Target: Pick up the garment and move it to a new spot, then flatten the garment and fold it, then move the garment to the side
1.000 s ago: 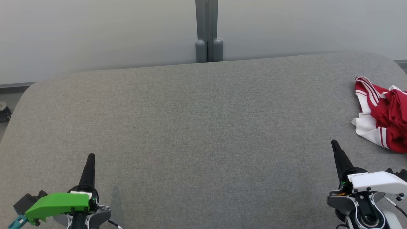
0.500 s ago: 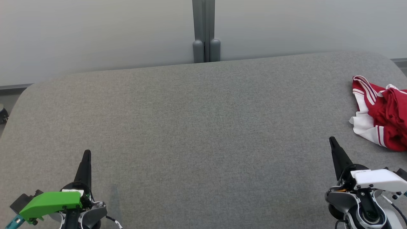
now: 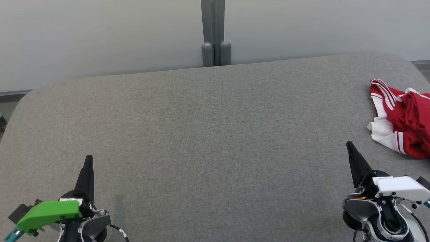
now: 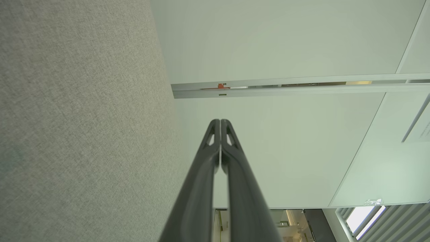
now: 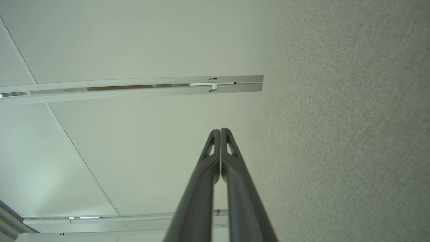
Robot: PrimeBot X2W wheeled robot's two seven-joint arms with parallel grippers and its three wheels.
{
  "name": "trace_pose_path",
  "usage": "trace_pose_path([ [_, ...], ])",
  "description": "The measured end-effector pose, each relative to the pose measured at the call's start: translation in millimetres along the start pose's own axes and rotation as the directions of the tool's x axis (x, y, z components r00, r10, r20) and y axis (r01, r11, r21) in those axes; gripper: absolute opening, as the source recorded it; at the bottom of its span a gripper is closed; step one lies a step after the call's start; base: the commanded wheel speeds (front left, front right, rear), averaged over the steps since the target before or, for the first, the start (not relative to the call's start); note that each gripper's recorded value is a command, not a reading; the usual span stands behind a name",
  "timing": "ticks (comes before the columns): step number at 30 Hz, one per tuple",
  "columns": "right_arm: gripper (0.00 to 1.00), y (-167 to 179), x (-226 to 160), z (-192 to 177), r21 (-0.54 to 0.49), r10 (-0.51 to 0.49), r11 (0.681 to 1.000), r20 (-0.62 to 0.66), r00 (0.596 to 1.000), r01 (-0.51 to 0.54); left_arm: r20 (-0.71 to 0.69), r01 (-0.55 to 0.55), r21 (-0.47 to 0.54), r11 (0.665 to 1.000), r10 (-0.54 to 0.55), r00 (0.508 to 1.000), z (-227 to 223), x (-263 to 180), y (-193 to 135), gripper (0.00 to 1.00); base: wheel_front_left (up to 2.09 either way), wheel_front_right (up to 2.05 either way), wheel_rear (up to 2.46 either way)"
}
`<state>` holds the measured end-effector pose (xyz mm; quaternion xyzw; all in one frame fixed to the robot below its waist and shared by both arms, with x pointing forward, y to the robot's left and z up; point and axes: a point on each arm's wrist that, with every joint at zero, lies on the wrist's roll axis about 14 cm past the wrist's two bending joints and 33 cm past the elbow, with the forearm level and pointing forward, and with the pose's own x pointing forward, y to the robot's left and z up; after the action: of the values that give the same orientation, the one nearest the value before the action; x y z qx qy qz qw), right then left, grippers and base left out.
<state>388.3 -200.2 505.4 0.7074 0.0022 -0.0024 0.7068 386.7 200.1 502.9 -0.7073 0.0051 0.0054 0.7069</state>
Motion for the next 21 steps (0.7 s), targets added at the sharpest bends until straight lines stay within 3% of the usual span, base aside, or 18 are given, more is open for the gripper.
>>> trace_pose_path([
  [21, 0.00, 0.0, 0.0, -0.1, 0.000, 0.000, 1.000, 0.000, 1.000, 0.000, 0.000, 0.002, -0.004, 1.000, -0.002, 1.000, 0.3, 0.1, -0.4, 0.00, 0.00, 0.00, 0.00],
])
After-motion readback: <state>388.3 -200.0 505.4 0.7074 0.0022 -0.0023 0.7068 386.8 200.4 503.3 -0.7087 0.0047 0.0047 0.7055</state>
